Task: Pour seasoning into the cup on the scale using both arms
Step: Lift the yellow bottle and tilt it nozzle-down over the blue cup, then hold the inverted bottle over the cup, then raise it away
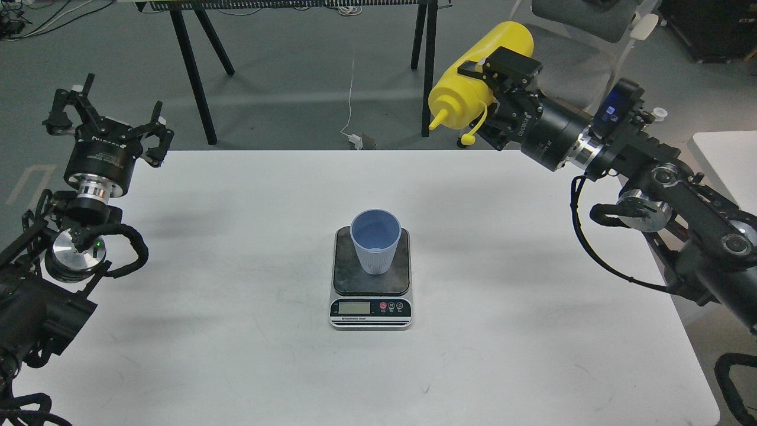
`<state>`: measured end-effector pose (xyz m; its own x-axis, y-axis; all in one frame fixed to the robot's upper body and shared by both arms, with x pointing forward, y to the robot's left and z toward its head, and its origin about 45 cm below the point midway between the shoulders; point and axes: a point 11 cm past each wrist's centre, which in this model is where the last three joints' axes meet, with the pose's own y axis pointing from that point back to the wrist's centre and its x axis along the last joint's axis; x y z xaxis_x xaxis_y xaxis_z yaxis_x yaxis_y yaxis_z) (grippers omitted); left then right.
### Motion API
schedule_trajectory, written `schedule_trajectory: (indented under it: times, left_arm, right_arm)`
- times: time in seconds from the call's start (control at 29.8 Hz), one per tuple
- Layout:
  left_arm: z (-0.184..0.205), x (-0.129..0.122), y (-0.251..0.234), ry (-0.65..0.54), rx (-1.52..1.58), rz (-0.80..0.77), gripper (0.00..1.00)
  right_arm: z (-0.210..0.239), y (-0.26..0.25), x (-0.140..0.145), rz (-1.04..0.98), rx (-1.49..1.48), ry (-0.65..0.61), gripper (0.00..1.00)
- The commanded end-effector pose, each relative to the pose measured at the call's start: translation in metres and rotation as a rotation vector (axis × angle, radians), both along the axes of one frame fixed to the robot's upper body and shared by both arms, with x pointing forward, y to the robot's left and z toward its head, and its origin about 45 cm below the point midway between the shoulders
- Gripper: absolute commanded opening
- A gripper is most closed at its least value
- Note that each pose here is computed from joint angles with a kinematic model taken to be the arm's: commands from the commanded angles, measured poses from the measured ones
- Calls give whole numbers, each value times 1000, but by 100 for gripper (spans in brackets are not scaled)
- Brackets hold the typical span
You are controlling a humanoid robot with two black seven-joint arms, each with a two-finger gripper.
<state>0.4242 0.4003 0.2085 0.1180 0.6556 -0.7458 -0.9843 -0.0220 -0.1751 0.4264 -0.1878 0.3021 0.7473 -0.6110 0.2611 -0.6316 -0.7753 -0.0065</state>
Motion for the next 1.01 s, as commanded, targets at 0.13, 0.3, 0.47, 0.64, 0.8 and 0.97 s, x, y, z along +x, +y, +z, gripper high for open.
schedule_trajectory:
  times: [0.13, 0.3, 0.47, 0.64, 0.8, 0.97]
  left_arm:
    - [-5, -1, -2, 15, 17, -11, 99]
    - [-4, -1, -3, 13, 15, -11, 99]
    - [-4, -1, -2, 12, 20, -11, 99]
    - [-4, -1, 0, 12, 23, -8, 99]
    - [-5, -2, -3, 13, 17, -9, 99]
    - [-5, -1, -4, 11, 16, -11, 99]
  right_arm:
    - [-5, 27, 1, 99, -352, -177, 41]
    - [-11, 41, 5, 135, -548, -324, 37]
    - [-22, 46, 10, 89, -603, -391, 37]
    - [-51, 65, 12, 56, -692, -499, 36]
    - [-62, 91, 2, 69, -670, -541, 36]
    - [-68, 98, -3, 89, -674, -544, 36]
